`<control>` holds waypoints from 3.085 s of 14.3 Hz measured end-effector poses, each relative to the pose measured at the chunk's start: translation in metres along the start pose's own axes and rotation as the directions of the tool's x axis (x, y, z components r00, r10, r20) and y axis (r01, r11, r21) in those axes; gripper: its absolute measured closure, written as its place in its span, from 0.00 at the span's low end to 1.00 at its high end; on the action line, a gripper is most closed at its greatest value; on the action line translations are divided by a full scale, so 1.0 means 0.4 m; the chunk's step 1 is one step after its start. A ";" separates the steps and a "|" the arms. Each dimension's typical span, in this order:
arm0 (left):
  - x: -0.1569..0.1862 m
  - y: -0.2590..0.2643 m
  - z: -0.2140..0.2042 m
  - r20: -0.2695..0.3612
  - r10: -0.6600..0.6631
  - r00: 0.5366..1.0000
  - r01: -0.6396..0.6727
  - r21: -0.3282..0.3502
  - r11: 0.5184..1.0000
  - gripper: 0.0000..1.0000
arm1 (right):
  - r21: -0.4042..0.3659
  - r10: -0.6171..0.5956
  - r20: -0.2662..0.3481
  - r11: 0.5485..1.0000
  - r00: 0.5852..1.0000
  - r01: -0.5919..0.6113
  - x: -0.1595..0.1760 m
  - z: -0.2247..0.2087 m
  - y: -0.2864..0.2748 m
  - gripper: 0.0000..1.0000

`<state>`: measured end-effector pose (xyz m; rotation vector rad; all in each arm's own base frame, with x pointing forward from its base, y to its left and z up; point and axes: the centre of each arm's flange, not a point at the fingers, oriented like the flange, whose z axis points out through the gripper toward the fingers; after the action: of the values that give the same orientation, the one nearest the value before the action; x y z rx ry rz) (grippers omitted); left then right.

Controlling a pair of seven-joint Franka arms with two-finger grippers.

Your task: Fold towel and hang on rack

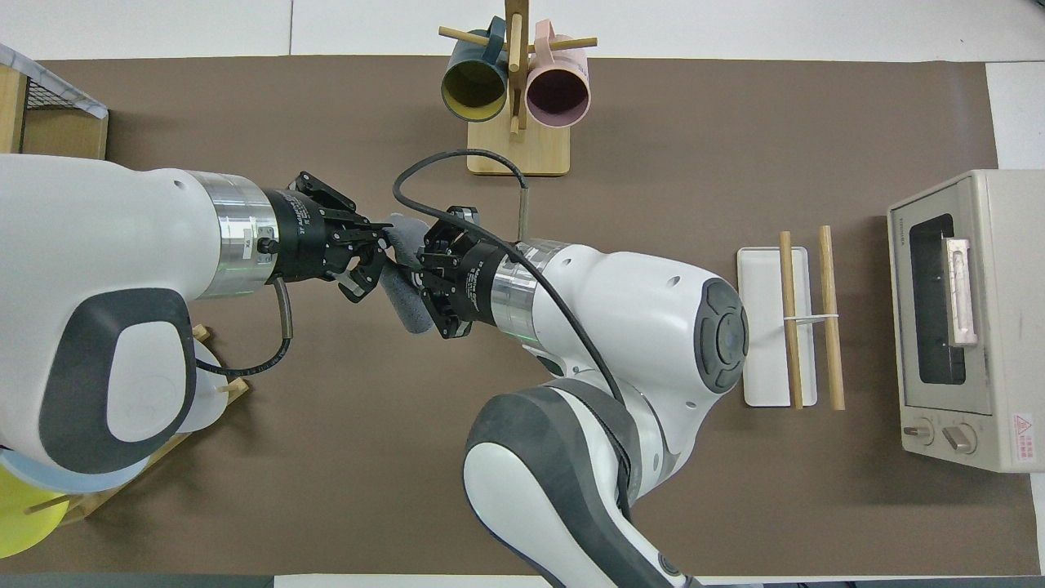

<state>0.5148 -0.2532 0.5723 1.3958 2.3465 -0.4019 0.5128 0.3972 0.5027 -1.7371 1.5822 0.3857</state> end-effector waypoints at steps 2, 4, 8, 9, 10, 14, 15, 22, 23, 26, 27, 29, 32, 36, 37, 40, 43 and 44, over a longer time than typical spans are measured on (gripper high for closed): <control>0.005 -0.006 0.007 -0.006 0.027 1.000 -0.027 0.004 1.000 0.67 | -0.064 -0.163 0.005 0.985 0.987 0.163 0.012 0.006 0.007 0.98; 0.009 -0.009 0.008 -0.008 0.063 0.998 -0.063 0.005 0.998 0.44 | -0.131 -0.352 0.002 0.928 0.936 0.350 0.036 0.001 0.001 0.98; 0.019 0.002 0.003 -0.008 0.169 0.986 -0.168 0.002 0.986 0.01 | -0.340 -0.728 0.040 0.634 0.684 0.695 0.101 -0.032 -0.015 0.98; 0.028 0.013 0.001 -0.010 0.211 0.977 -0.211 -0.001 0.978 0.00 | -0.375 -0.789 0.070 0.546 0.610 0.749 0.117 -0.045 -0.022 0.98; 0.040 0.028 -0.002 -0.013 0.263 0.965 -0.263 -0.004 0.965 0.00 | -0.405 -0.836 0.099 0.461 0.539 0.789 0.134 -0.055 -0.027 0.98; 0.120 0.122 -0.031 -0.036 0.504 0.863 -0.505 -0.020 0.863 0.00 | -0.509 -0.938 0.247 0.090 0.245 0.856 0.176 -0.091 -0.029 0.98; 0.147 0.147 -0.039 -0.044 0.576 0.817 -0.577 -0.014 0.817 0.00 | -0.524 -0.941 0.291 -0.004 0.174 0.852 0.189 -0.109 -0.034 0.98; 0.308 0.276 -0.101 -0.086 0.957 0.277 -0.954 0.094 0.284 0.00 | -0.542 -0.904 0.422 -0.190 0.070 0.819 0.409 -0.384 -0.132 0.98; 0.321 0.285 -0.109 -0.094 0.979 0.181 -0.973 0.129 0.192 0.00 | -0.552 -0.904 0.417 -0.167 0.097 0.817 0.438 -0.421 -0.137 0.98; 0.324 0.286 -0.145 -0.054 0.993 -0.109 -0.962 0.257 -0.091 0.00 | -0.577 -0.905 0.395 -0.108 0.160 0.809 0.515 -0.503 -0.149 0.98; 0.319 0.286 -0.164 -0.028 0.980 -0.195 -0.937 0.299 -0.178 0.00 | -0.584 -0.904 0.397 -0.116 0.157 0.804 0.546 -0.526 -0.155 0.98; 0.310 0.291 -0.202 0.033 0.943 -0.331 -0.873 0.368 -0.320 0.00 | -0.589 -0.897 0.424 -0.169 0.124 0.790 0.615 -0.579 -0.165 0.98; 0.302 0.301 -0.238 0.146 0.888 -0.436 -0.779 0.433 -0.454 0.00 | -0.598 -0.886 0.453 -0.221 0.098 0.771 0.693 -0.641 -0.170 0.98; 0.297 0.299 -0.238 0.240 0.859 -0.452 -0.740 0.437 -0.512 0.00 | -0.622 -0.857 0.511 -0.319 0.063 0.715 0.719 -0.661 -0.170 0.98; 0.302 0.298 -0.230 0.251 0.859 -0.447 -0.739 0.437 -0.512 0.00 | -0.626 -0.851 0.521 -0.335 0.059 0.704 0.723 -0.663 -0.169 0.98; 0.313 0.296 -0.208 0.266 0.859 -0.437 -0.745 0.429 -0.512 0.00 | -0.632 -0.828 0.558 -0.382 0.055 0.674 0.745 -0.669 -0.158 0.98; 0.302 0.301 -0.211 0.235 0.859 -0.454 -0.753 0.414 -0.511 0.00 | -0.632 -0.817 0.573 -0.394 0.060 0.668 0.768 -0.681 -0.144 0.98; 0.300 0.301 -0.212 0.232 0.859 -0.456 -0.754 0.413 -0.511 0.00 | -0.629 -0.815 0.577 -0.395 0.061 0.669 0.777 -0.683 -0.136 0.98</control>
<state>0.5543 -0.0678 0.5864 3.1357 -0.0812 -0.0625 0.5548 -0.0181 0.4997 -3.2231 -0.5595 0.2521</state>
